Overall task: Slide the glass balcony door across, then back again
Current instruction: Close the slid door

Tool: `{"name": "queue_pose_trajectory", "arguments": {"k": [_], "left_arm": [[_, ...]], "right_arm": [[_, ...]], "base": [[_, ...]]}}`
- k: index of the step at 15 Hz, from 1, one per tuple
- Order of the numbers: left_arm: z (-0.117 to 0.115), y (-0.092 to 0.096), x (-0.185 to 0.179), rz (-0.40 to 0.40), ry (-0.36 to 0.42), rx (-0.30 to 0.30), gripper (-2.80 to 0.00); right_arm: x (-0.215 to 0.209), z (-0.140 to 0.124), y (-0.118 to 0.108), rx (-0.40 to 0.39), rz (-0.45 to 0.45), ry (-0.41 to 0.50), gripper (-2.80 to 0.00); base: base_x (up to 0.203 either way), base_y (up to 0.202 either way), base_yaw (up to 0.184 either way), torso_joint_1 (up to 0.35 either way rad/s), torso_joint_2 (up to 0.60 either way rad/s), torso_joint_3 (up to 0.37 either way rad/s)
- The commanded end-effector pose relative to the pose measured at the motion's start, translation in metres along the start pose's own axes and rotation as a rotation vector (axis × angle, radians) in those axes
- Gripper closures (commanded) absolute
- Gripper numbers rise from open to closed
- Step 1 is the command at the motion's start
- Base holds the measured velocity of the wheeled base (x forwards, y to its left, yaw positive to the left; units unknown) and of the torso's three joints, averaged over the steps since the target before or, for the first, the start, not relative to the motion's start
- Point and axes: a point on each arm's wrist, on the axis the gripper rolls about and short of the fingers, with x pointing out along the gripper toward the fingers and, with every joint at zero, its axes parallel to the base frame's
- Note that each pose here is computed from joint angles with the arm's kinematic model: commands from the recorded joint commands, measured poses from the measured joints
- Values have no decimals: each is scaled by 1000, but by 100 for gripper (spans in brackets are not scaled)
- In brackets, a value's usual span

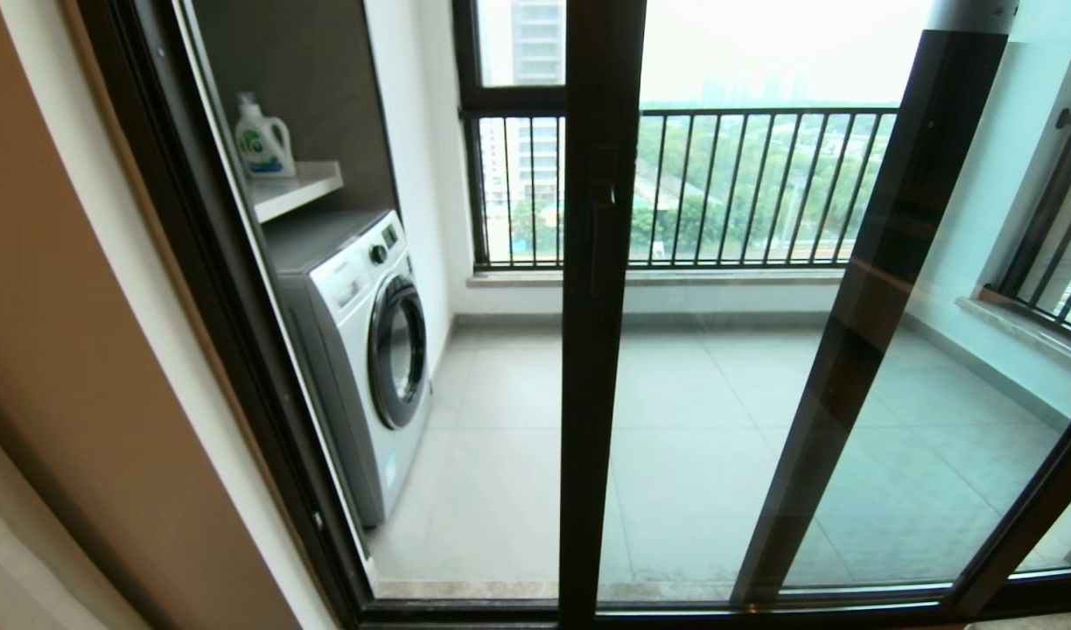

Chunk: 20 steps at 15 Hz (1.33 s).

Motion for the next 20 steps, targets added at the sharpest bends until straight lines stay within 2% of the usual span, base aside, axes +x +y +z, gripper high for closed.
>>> {"name": "queue_pose_trajectory", "arguments": {"k": [1, 11, 12, 14, 17, 20], "left_arm": [[0, 0, 0, 0, 2, 0, 0], [2, 0, -1, 19, -7, -8, 0], [13, 1, -3, 12, -29, 1, 0], [57, 0, -12, -52, -77, 40, 0], [111, 0, 8, -191, 19, 76, 0], [146, 1, 54, -253, 87, 90, 0]], "right_arm": [[1, -3, 0, 61, -18, 10, 0], [1, -3, 0, 62, -23, 9, 0], [1, -3, 0, 62, -22, 10, 0], [1, -4, 0, 62, -23, 11, 0], [1, -3, 0, 62, -23, 9, 0], [1, -4, 0, 63, -21, 10, 0]], "base": [[0, 0, 0, 0, 0, 0], [0, 0, 0, 0, 0, 0], [0, 0, 0, 0, 0, 0], [0, 0, 0, 0, 0, 0], [0, 0, 0, 0, 0, 0], [0, 0, 0, 0, 0, 0]]}}
